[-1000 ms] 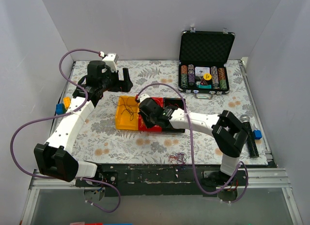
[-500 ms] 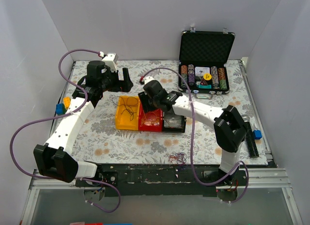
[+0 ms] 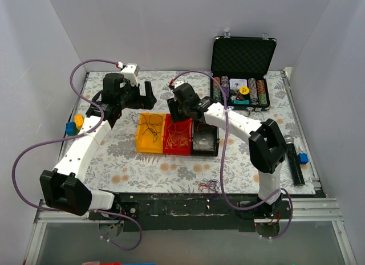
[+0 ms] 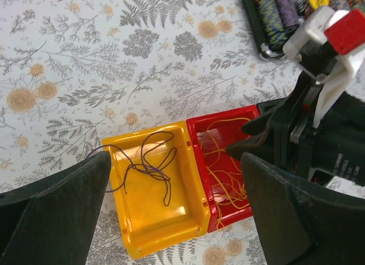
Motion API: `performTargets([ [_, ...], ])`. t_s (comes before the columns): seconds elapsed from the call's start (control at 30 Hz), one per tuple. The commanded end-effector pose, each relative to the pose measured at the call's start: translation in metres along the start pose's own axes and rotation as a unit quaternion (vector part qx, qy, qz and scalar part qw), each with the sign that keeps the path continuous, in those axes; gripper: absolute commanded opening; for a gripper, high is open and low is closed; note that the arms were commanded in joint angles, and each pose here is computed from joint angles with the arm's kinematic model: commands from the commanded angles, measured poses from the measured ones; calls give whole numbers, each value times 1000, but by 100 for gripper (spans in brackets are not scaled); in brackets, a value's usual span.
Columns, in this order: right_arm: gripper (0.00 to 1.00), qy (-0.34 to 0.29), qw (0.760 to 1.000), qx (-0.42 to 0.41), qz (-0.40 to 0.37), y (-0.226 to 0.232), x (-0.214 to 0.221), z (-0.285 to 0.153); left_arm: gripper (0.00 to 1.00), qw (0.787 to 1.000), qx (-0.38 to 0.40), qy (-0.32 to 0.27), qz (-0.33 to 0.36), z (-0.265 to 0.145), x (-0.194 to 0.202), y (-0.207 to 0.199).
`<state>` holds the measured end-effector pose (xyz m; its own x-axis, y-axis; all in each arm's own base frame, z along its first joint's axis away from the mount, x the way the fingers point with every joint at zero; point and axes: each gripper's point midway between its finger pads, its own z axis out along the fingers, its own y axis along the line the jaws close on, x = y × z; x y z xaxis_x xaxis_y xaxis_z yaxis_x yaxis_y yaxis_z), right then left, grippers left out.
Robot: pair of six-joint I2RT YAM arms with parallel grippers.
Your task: Untangle the cables
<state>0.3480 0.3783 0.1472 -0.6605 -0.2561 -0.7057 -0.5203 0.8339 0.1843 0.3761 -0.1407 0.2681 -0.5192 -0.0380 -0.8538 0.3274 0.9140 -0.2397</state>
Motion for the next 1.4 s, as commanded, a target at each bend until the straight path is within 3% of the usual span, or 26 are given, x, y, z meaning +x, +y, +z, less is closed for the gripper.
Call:
performTargets([
  [0.0,49,12,999,4,29,-2,5,3,98,999,-36,6,30,10,19,22],
  [0.13,47,-9,999,15,48,-13,19,-19,98,998,-51,28,38,21,46,38],
  [0.2,41,-26,998,21,54,-18,19,-32,98,997,-51,37,36,26,54,43],
  [0.4,28,-25,997,7,77,-18,32,-75,83,996,-41,65,46,34,74,47],
  [0.43,30,-22,997,-3,77,-17,43,-80,82,996,-37,65,49,32,75,47],
  [0.5,44,-12,997,-9,81,-18,64,-93,83,996,-20,61,55,26,74,42],
  [0.63,59,8,996,-12,89,-18,111,-119,86,994,42,61,77,9,69,18],
  [0.7,62,14,995,-16,96,-17,136,-133,95,991,70,57,97,-1,65,8],
  [0.77,65,35,993,-11,108,-19,163,-142,98,987,96,52,120,-12,61,-2],
  [1.07,70,128,981,-32,145,-16,245,-165,98,959,168,76,215,-40,84,-50],
  [1.27,65,186,970,-44,153,-9,271,-164,98,939,203,98,262,-44,110,-86],
  [1.37,47,171,970,-68,159,-1,270,-156,98,933,213,102,272,-43,118,-94],
])
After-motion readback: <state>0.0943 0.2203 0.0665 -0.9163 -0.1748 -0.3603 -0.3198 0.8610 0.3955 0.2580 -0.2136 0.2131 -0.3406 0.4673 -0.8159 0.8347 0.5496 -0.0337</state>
